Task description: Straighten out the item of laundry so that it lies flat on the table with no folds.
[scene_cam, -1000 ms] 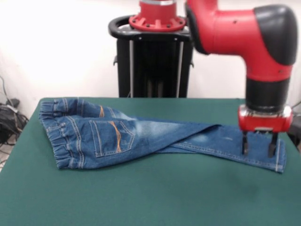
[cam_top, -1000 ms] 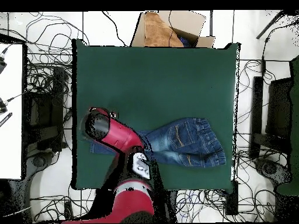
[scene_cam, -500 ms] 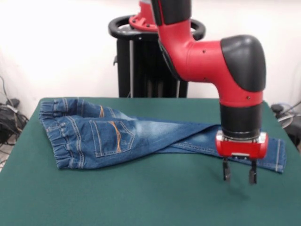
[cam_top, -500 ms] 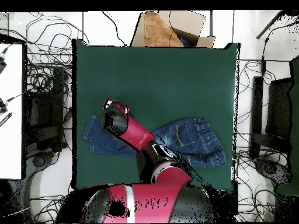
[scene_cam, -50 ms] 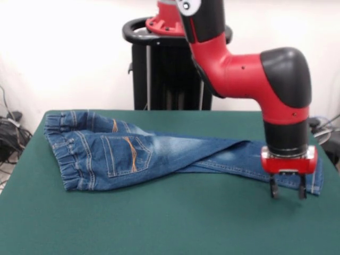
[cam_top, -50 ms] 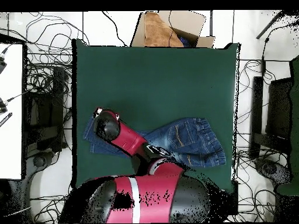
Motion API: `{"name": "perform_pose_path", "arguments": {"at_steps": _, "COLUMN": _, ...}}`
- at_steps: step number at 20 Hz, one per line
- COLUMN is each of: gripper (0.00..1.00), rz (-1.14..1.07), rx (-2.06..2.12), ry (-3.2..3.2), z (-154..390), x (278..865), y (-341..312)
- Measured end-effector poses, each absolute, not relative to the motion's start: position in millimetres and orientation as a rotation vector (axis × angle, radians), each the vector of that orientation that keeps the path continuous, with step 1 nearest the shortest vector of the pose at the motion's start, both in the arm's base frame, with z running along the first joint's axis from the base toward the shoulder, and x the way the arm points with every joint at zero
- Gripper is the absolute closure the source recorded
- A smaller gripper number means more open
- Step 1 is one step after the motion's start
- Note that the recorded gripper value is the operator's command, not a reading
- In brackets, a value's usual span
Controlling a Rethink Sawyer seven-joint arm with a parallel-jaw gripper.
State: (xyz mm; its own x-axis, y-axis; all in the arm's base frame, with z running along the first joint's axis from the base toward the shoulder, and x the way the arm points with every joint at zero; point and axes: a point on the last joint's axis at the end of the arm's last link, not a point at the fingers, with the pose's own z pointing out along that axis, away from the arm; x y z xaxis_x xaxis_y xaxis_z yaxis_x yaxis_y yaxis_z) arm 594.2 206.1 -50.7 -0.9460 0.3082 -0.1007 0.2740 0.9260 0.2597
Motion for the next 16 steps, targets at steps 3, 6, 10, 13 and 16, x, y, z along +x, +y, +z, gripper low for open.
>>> {"name": "perform_pose_path", "arguments": {"at_steps": 3, "gripper": 0.00, "rz": 0.377, "rx": 0.410, "ry": 2.958, "z": -46.4, "x": 588.7, "y": 222.4}}
{"name": "perform_pose_path", "arguments": {"at_steps": 6, "gripper": 0.00, "rz": 0.384, "rx": 0.383, "ry": 2.966, "z": -43.7, "x": 584.5, "y": 233.4}}
{"name": "perform_pose_path", "arguments": {"at_steps": 10, "gripper": 0.00, "rz": 0.393, "rx": 0.379, "ry": 2.976, "z": -46.6, "x": 580.0, "y": 237.7}}
{"name": "perform_pose_path", "arguments": {"at_steps": 13, "gripper": 0.00, "rz": 0.408, "rx": 0.394, "ry": 2.985, "z": -52.5, "x": 577.4, "y": 237.9}}
{"name": "perform_pose_path", "arguments": {"at_steps": 16, "gripper": 0.00, "rz": 0.428, "rx": 0.414, "ry": 2.983, "z": -53.5, "x": 580.0, "y": 235.5}}
